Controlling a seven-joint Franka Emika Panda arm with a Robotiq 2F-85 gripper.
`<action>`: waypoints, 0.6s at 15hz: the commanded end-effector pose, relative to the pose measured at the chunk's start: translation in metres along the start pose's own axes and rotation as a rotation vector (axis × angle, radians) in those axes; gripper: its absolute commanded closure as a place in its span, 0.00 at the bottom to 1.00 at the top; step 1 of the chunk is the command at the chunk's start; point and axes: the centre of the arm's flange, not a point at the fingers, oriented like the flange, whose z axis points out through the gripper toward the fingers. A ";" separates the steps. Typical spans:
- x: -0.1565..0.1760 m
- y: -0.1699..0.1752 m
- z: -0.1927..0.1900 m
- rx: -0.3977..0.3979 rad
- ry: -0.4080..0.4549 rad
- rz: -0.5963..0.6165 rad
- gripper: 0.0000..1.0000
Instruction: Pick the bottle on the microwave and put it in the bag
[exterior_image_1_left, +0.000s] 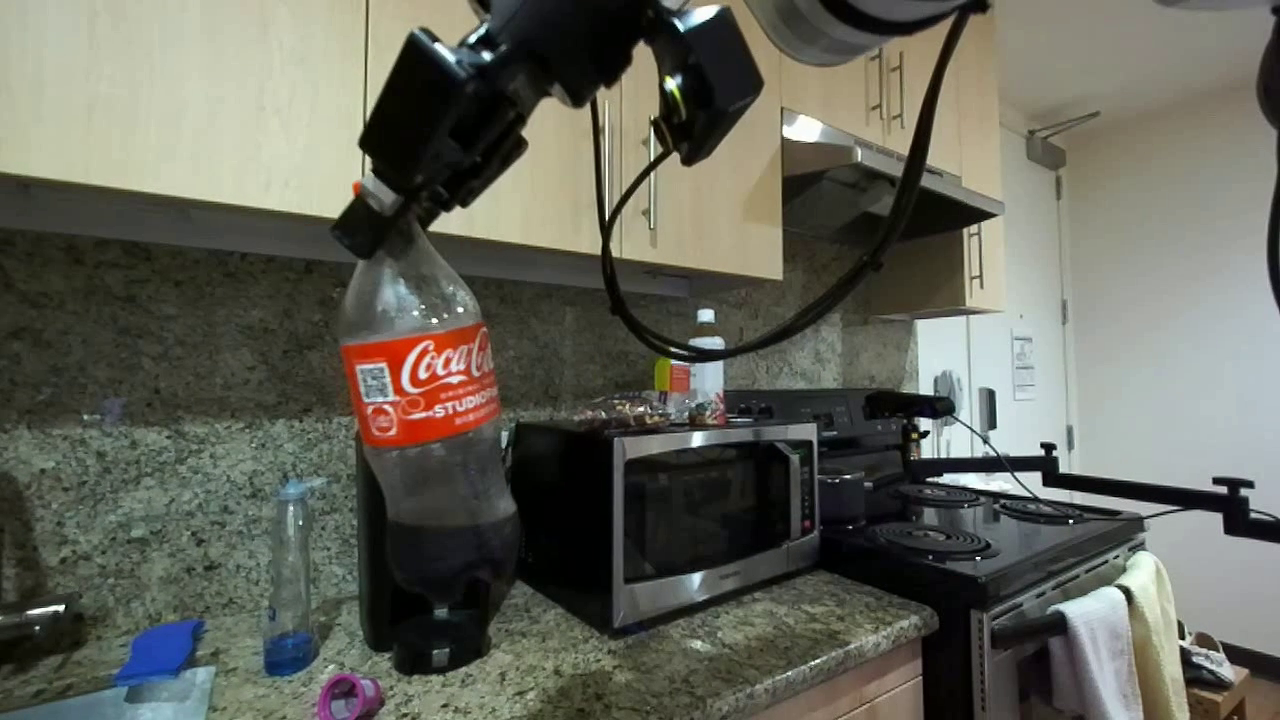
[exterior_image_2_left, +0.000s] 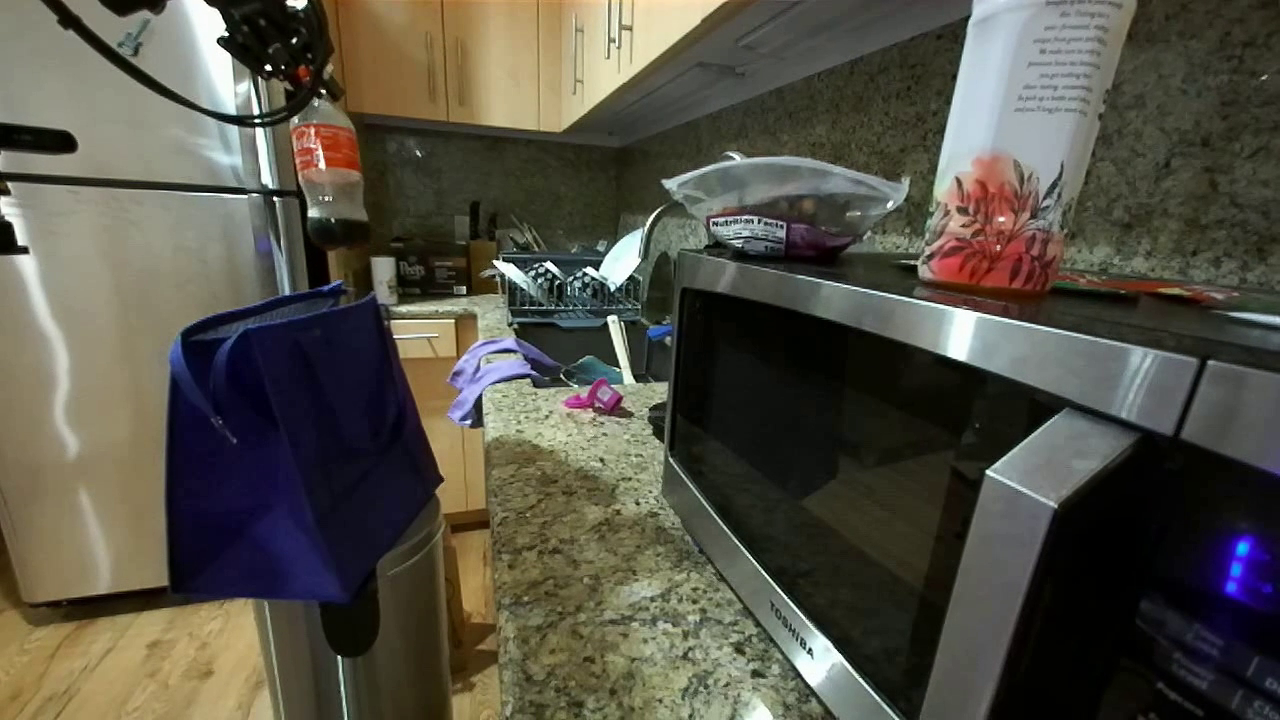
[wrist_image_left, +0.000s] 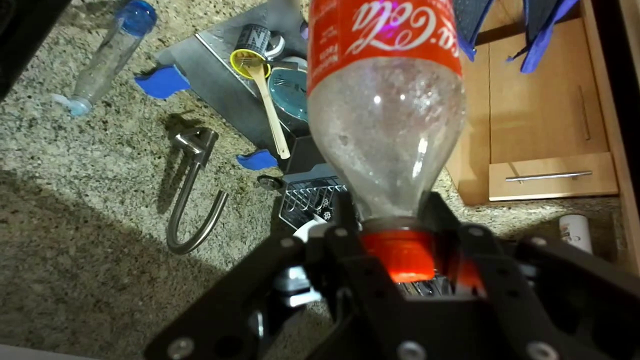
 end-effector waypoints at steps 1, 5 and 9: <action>-0.003 -0.001 0.007 0.075 0.049 0.003 0.88; -0.013 -0.022 0.059 0.266 0.075 0.045 0.88; -0.039 -0.040 0.110 0.347 0.004 0.086 0.88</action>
